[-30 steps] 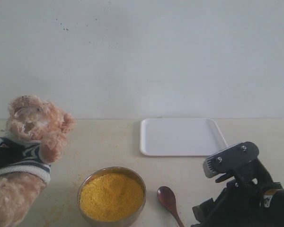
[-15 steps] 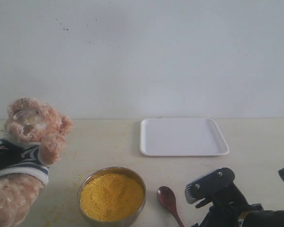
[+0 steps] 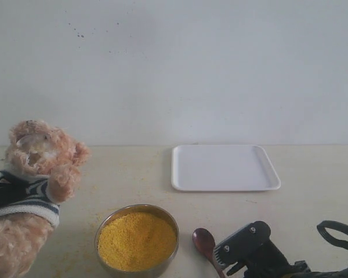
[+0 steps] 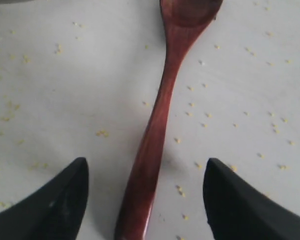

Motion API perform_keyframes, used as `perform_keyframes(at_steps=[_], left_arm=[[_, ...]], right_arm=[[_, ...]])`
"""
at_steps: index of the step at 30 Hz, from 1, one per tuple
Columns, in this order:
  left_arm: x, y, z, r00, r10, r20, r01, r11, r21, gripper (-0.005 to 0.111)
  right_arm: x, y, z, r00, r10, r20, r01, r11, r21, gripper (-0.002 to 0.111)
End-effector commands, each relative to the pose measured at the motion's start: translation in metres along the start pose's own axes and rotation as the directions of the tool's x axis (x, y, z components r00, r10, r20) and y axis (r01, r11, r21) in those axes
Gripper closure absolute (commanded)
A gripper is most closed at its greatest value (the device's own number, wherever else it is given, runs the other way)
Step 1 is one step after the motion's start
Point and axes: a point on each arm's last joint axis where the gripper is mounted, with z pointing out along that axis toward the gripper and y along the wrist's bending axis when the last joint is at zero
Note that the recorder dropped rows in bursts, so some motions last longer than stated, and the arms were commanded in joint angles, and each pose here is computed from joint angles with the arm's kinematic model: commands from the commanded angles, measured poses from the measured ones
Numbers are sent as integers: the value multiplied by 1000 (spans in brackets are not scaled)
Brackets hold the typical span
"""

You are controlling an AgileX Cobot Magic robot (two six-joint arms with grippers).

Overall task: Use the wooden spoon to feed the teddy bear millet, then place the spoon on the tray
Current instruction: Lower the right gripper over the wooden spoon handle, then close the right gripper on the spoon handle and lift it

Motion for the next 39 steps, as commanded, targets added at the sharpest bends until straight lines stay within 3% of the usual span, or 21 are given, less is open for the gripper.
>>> perform_keyframes(at_steps=[1,5,12,15,30,39], left_arm=[[-1,-3,-1,1000,2,16,-2,1000,18,103],[-1,-2,-1,1000,2,17,-2,1000,8,103],[-1,-2,-1,1000,2,18,-2,1000,3,103],[-1,-2,-1,1000,2,18,-2,1000,3,103],[-1,-2,-1,1000,2,17,-2,1000,4,103],[-1,-2,-1,1000,2,17,-2,1000,4,103]], right_arm=[[5,0,6,999,33,-34,-33,999,1,59],[11,1,10,994,79,-71,-79,997,4,84],[21,2,15,982,103,-158,-104,995,1,93],[22,2,14,981,98,-167,-99,995,-1,107],[-15,-2,-32,999,22,39,-21,999,-29,108],[-31,-42,-93,980,182,74,-183,983,9,108]])
